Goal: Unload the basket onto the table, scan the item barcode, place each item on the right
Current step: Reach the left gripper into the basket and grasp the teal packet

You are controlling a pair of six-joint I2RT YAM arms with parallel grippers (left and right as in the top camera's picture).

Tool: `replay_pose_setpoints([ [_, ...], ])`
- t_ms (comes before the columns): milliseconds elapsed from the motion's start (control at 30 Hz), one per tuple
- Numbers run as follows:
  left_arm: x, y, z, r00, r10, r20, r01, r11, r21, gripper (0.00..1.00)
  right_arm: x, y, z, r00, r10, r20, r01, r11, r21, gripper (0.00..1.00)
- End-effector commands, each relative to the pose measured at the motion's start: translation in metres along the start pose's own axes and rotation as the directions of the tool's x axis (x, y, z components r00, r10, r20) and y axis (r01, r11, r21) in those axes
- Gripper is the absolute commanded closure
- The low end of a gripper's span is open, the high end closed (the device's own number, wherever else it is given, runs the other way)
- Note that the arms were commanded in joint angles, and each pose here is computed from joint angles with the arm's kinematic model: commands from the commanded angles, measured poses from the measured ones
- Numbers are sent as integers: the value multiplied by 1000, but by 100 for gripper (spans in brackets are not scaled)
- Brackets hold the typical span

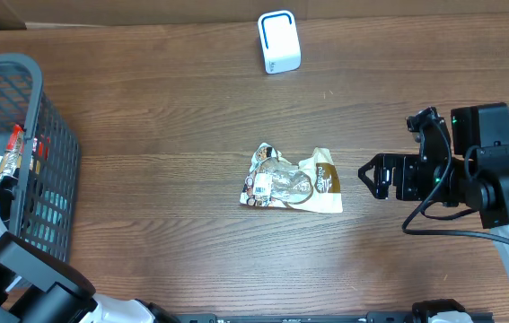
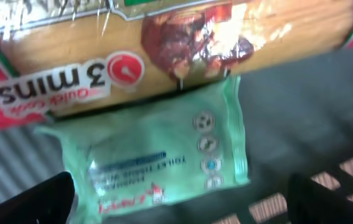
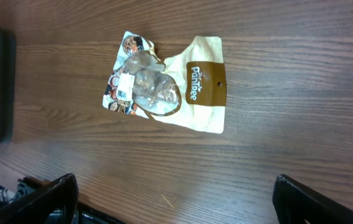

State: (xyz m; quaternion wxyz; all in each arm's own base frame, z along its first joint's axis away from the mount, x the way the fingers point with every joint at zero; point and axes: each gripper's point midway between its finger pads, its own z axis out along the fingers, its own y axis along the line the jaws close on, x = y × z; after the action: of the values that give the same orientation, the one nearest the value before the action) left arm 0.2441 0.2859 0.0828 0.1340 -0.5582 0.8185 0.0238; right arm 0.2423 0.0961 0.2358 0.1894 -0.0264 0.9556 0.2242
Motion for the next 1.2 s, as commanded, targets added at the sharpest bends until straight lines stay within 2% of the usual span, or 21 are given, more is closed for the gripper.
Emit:
replay_pose_setpoints([
  [0,4,6,14,1000,-16,11,16,999,-33,0,-2,2,-2,1000,-14,9,14,1000,2,0],
  [267,8,9,37,1000,-22,2,22,999,-44,1,4,0,0,1000,2,-27,-1,1000,7,0],
  [500,33,21,82,991,-28,-130,14,994,-106,2,4,-1,3,999,12,-41,-12,1000,10,0],
  [533,35,22,85,990,-28,-140,13,994,-109,7,4,-1,3,999,12,-41,-12,1000,10,0],
  [600,36,22,87,989,-29,-146,13,994,-111,27,4,-1,3,999,12,-41,-12,1000,9,0],
  [667,35,21,86,989,-29,-145,14,994,-105,81,4,-1,3,999,12,-41,-11,1000,9,0],
  [700,34,20,85,989,-29,-146,14,995,-101,92,4,-1,3,999,11,-40,-11,1000,9,0],
  [733,33,18,83,988,-29,-148,15,995,-97,96,4,-1,3,999,11,-40,-11,1000,9,0],
  [1000,0,-21,39,986,3,-165,7,998,56,96,4,-1,3,999,11,-40,-11,1000,9,0],
  [1167,-45,-52,-44,993,61,-101,-44,986,160,96,2,-1,3,999,8,-32,-8,1000,8,0],
])
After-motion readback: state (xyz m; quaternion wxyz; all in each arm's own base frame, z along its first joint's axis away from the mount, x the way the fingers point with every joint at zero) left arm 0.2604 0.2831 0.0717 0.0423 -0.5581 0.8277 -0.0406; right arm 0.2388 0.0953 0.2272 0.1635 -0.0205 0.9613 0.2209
